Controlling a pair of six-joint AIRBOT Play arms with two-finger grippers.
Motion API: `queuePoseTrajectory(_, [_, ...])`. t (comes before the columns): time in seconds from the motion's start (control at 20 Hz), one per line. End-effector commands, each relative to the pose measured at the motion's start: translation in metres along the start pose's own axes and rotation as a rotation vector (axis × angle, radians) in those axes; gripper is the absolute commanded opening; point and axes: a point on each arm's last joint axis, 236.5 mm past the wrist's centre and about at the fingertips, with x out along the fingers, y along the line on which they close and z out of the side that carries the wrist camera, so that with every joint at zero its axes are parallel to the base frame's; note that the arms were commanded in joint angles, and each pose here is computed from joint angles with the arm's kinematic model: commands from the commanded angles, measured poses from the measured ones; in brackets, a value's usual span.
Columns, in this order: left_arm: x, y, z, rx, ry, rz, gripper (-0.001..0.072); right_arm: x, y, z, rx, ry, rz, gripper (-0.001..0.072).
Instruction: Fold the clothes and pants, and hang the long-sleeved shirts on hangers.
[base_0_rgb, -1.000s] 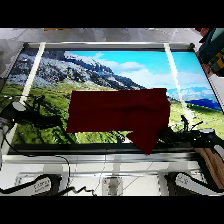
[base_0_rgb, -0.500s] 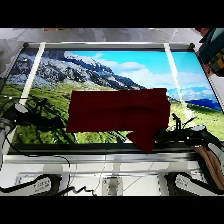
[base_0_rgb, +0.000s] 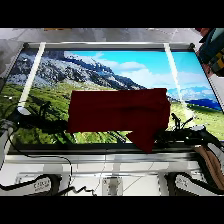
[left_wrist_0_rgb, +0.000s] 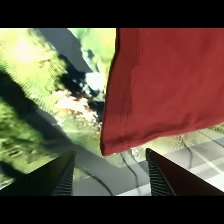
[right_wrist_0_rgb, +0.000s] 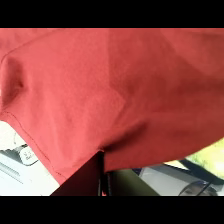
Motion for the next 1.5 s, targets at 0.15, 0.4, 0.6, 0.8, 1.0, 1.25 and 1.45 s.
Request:
queuePoseTrajectory(0.15, [0.019,-0.014,0.001,-0.029,-0.019,-0.104,0.0437,-0.001,0.001,0.002,-0.004,-0.002,0.002,0.0018])
queuePoseTrajectory(0.4, [0.017,-0.014,0.01,-0.032,-0.054,-0.099,0.001,-0.015,0.02,0.014,-0.055,0.009,0.042,0.0018])
queuePoseTrajectory(0.6, [-0.014,-0.025,0.032,0.043,-0.145,-0.082,0.0009,-0.037,0.047,0.022,-0.131,0.025,0.092,0.0017])
queuePoseTrajectory(0.8, [-0.078,-0.044,0.056,0.132,-0.318,-0.04,0.001,-0.068,0.072,0.035,-0.216,-0.098,0.063,0.0017])
queuePoseTrajectory(1.0, [-0.122,-0.054,0.051,0.169,-0.428,-0.006,0.0009,-0.105,0.103,0.034,-0.272,-0.243,0.037,0.0017])
queuePoseTrajectory(1.25, [-0.128,-0.075,0.083,0.131,-0.565,-0.077,0.0009,-0.129,0.112,0.079,-0.161,-0.497,-0.003,0.0016])
queuePoseTrajectory(1.45, [-0.099,-0.09,0.126,0.07,-0.639,-0.123,0.0009,-0.117,0.111,0.143,-0.051,-0.703,-0.031,0.0016])
